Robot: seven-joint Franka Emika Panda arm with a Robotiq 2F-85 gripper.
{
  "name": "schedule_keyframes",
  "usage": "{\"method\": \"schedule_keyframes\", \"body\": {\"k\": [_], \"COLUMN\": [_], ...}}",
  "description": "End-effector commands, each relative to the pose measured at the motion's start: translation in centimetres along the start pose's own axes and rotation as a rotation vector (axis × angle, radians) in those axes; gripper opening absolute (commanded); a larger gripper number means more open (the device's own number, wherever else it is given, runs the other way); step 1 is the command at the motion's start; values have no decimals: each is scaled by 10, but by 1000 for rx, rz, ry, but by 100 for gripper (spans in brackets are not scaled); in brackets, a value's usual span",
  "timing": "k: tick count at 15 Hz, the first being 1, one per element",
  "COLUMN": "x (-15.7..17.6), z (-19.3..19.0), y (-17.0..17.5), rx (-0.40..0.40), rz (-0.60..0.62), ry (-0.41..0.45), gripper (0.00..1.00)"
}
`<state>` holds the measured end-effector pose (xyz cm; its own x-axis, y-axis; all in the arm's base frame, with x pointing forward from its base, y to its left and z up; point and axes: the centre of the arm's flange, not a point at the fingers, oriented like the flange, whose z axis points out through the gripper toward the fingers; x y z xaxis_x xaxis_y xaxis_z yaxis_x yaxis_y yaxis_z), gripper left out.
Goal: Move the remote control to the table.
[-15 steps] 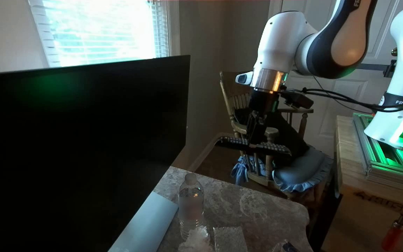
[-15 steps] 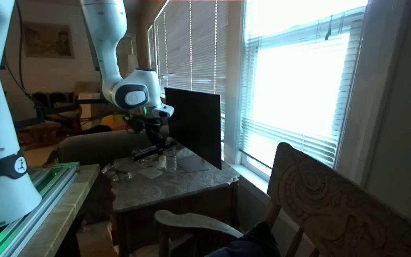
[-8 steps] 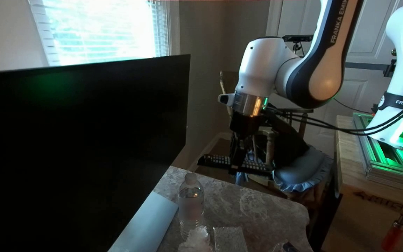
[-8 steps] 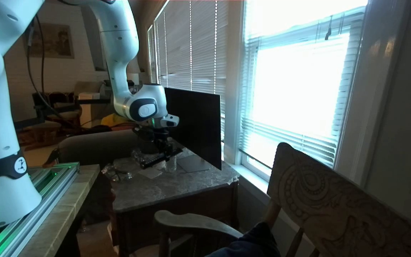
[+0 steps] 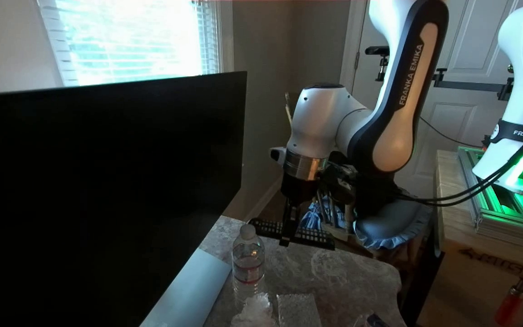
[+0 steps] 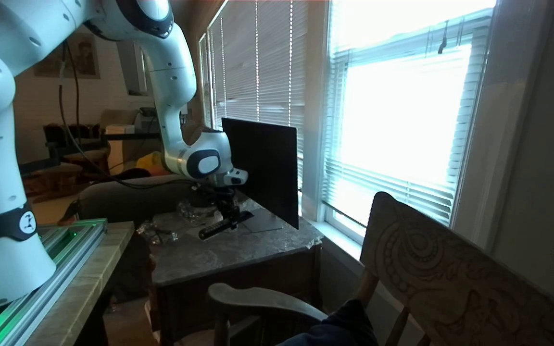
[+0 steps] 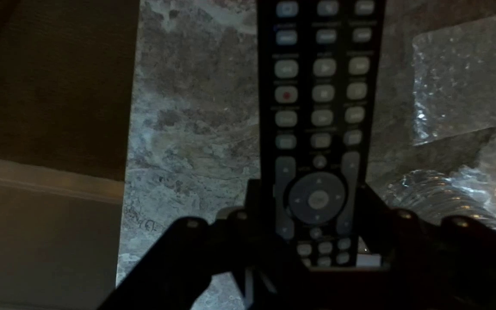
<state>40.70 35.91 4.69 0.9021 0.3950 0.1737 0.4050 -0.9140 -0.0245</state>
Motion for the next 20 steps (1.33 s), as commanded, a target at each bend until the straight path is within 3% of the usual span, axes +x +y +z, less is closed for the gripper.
{"method": "schedule_keyframes", "body": {"k": [1,10,20], "x": [3,-13,-18], "z": [17,36,50], "y": [-7,-4,0], "rx": [-23,-2,41], "rz": [49,105,136], "ry": [-22,-61,-11], "gripper": [28,28,28]}}
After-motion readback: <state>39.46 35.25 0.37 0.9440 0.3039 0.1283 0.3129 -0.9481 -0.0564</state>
